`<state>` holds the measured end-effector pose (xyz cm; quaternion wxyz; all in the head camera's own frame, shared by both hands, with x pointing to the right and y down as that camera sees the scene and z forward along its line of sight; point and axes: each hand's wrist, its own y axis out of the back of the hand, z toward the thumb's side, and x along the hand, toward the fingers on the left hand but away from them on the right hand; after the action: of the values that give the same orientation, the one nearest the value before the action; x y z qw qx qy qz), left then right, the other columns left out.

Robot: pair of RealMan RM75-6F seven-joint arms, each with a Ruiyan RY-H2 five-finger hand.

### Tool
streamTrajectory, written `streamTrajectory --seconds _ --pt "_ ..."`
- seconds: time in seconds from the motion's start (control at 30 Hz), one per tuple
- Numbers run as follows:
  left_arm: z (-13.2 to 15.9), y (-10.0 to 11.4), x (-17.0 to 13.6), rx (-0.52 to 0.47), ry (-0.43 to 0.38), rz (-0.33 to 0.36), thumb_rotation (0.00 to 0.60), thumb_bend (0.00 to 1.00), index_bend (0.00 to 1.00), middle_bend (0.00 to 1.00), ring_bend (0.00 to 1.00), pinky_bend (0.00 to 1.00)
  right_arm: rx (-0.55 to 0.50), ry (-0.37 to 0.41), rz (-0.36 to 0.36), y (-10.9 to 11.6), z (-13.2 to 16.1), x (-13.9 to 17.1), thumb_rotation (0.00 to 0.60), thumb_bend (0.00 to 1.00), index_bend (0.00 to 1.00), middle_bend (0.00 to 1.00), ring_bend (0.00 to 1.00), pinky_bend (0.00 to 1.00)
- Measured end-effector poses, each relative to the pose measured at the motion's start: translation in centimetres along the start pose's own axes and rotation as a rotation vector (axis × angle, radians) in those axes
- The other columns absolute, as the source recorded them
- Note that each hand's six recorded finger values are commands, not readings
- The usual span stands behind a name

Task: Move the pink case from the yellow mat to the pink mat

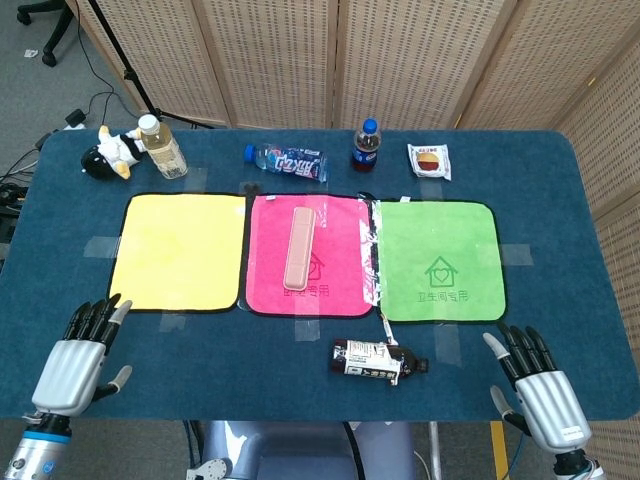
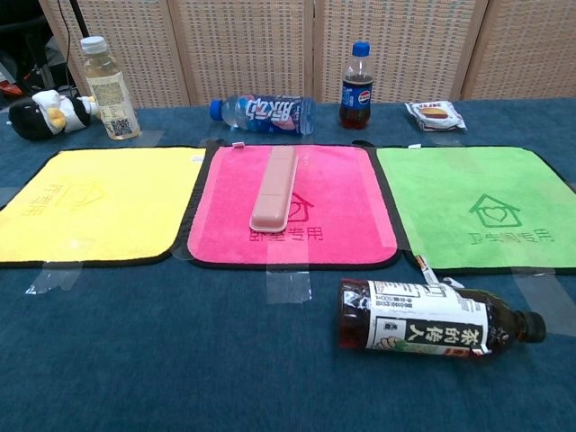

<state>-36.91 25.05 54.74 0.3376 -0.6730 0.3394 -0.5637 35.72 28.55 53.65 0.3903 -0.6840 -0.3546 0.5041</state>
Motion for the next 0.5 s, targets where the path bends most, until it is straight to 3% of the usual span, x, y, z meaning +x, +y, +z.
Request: streamTrajectory --seconds 0.5 --pt "0.45 -1.01 -0.68 0.016 -0.041 -0.022 0.6 0.26 0.0 0.0 0.0 0.02 -0.024 0.014 -0.022 0.7 0.5 0.21 0.6 0.47 0.08 0.0 0.0 0.0"
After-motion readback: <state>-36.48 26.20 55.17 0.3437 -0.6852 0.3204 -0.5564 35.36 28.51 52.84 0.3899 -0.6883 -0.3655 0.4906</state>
